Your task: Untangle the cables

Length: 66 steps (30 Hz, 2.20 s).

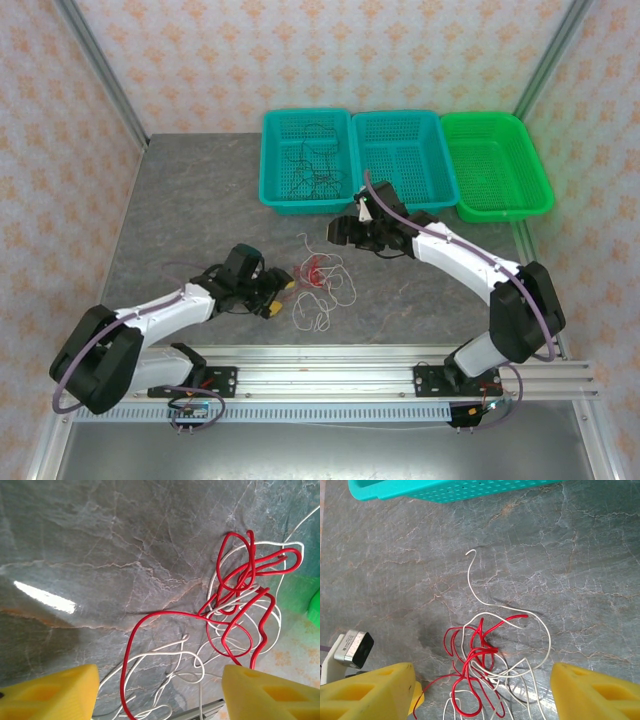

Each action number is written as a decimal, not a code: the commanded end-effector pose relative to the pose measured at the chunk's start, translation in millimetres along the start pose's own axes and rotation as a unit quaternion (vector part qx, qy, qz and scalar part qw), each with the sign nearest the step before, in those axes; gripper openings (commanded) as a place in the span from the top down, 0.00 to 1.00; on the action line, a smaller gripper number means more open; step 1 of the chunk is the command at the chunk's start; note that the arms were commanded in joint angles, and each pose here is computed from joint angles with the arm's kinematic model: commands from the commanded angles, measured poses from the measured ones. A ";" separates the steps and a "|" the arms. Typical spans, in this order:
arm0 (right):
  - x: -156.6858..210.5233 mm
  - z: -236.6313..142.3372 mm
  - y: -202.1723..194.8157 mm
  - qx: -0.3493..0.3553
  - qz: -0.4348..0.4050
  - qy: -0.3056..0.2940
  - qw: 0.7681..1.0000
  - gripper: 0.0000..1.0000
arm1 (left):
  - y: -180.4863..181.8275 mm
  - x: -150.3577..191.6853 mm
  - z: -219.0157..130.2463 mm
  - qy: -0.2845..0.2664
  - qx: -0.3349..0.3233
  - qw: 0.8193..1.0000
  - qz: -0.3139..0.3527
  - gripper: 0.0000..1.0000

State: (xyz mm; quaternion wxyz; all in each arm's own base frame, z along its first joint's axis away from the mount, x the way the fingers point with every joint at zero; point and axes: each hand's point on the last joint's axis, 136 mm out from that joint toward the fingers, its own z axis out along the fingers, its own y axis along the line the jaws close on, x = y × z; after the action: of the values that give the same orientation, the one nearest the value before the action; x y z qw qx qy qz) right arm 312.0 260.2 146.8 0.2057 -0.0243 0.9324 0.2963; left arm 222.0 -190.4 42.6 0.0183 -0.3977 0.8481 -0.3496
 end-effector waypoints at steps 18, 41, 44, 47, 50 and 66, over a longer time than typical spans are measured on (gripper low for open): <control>43.5 37.1 39.5 0.015 -0.105 0.046 0.993 0.28 | -23.6 -11.6 -6.1 -0.025 0.006 0.997 0.069 1.00; 60.5 40.7 -130.2 0.366 0.006 -0.019 0.930 0.55 | -117.2 -101.2 -235.5 -0.394 -0.085 0.860 0.311 1.00; 63.6 26.7 -150.4 0.374 0.049 -0.028 0.926 0.55 | -109.7 -108.7 -244.5 -0.403 -0.095 0.860 0.299 1.00; 70.9 13.2 -171.0 0.376 0.099 -0.034 0.920 0.55 | -99.3 -114.6 -247.6 -0.406 -0.103 0.862 0.284 1.00; 80.7 0.7 -191.9 0.375 0.157 -0.039 0.913 0.52 | -85.6 -122.9 -251.6 -0.411 -0.111 0.868 0.256 1.00; 46.9 -33.2 -181.1 0.258 0.165 -0.105 0.946 0.55 | -12.1 -124.2 -136.8 -0.253 -0.083 0.944 0.194 1.00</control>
State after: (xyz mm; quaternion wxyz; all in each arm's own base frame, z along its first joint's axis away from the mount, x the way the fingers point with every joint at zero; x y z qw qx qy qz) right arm 273.0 83.5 33.5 0.2252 0.2460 0.9416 0.0461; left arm 264.7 -22.2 114.3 0.2425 -0.3051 0.9116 -0.1310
